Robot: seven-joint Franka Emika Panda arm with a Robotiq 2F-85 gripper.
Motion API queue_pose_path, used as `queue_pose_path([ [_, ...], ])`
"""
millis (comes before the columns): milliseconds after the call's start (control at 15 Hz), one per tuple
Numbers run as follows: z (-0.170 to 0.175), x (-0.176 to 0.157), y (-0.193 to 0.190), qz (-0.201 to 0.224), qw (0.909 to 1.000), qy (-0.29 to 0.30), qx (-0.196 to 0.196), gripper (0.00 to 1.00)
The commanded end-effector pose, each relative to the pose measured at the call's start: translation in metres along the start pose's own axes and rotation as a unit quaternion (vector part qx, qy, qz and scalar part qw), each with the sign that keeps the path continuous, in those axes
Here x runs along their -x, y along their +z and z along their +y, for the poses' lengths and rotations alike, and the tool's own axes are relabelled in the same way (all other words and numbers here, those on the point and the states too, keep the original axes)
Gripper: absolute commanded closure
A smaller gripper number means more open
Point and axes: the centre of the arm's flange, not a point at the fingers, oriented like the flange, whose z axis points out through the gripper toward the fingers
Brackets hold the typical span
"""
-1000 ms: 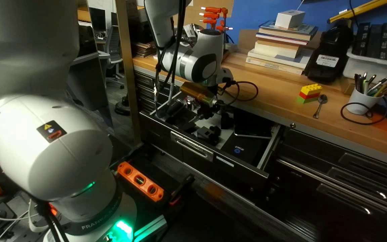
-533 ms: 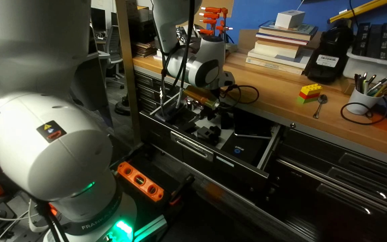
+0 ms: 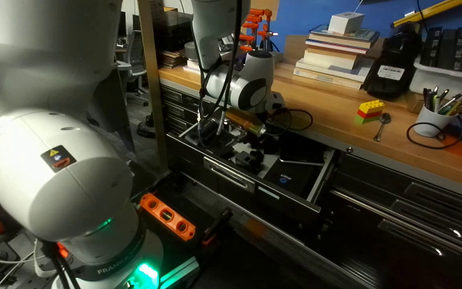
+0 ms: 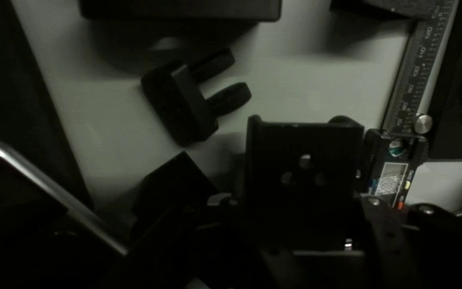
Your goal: Put the black objects on the tabletop in the open drawer and then close the drawer
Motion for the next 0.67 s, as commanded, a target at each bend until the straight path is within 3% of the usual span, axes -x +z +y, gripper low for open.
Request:
queue_pose_path([
  [0, 0.006, -0.006, 0.009, -0.004, 0.9999, 0.01, -0.003, 0.75],
  [67, 0.007, -0.005, 0.01, -0.008, 0.9998, 0.017, -0.002, 0.42],
  [133, 0.008, -0.004, 0.01, -0.011, 0.9997, 0.021, -0.002, 0.24],
  [400, 0.008, -0.001, -0.003, -0.012, 0.9994, 0.031, -0.005, 0.0],
  [600, 0.001, 0.0, -0.027, -0.008, 0.999, 0.044, 0.005, 0.0],
])
